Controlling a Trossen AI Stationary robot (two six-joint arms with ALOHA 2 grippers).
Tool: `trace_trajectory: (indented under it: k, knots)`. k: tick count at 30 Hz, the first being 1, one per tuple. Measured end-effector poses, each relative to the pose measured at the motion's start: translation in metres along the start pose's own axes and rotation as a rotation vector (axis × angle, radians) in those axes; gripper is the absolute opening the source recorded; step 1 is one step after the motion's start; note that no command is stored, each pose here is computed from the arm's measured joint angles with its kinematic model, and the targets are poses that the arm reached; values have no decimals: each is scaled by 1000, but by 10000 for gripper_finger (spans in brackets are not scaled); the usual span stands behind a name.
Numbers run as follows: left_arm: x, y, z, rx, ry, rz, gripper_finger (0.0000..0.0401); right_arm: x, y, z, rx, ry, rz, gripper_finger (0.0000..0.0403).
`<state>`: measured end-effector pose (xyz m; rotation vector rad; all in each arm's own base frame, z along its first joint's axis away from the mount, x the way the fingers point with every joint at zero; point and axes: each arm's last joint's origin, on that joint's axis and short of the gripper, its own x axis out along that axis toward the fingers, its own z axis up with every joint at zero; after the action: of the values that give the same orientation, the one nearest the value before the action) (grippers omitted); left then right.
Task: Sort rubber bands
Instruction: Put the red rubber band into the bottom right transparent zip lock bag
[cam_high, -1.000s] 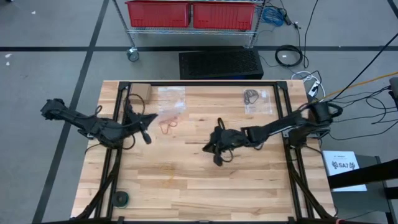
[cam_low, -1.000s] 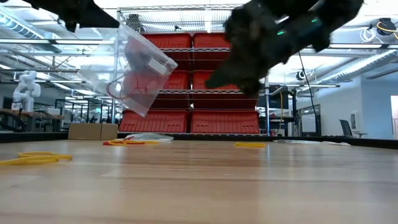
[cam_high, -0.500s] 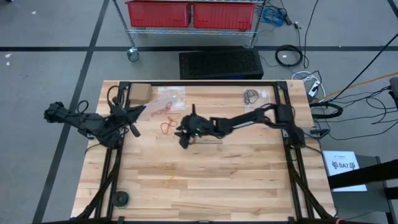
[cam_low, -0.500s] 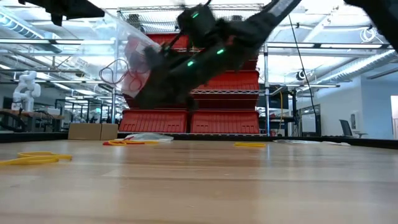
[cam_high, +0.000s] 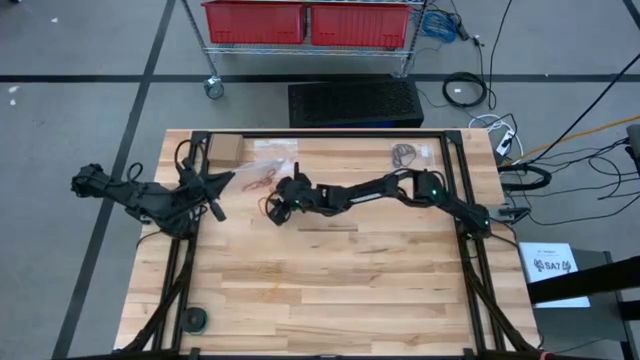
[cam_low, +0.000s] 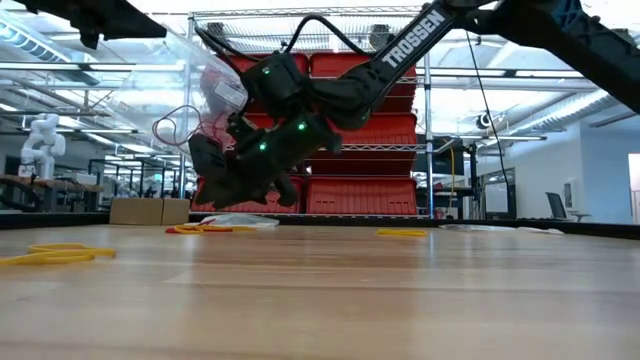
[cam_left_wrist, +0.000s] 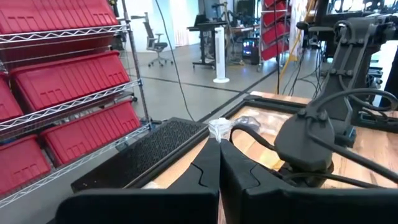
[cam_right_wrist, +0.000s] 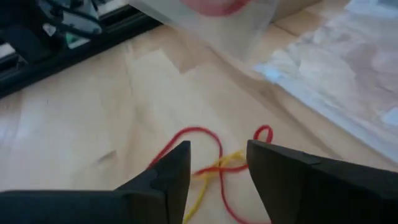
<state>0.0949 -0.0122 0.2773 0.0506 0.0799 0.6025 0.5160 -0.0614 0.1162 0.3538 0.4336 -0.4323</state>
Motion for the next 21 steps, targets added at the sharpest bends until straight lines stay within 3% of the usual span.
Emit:
trace_trajectory:
  k: [11, 21]
  knots:
    - [0, 0, 0, -2, -2, -4, 0, 6, -20, 8, 36, -7, -65, 143]
    - [0, 0, 0, -3, -2, -7, 0, 6, -19, 6, 37, 14, -65, 139]
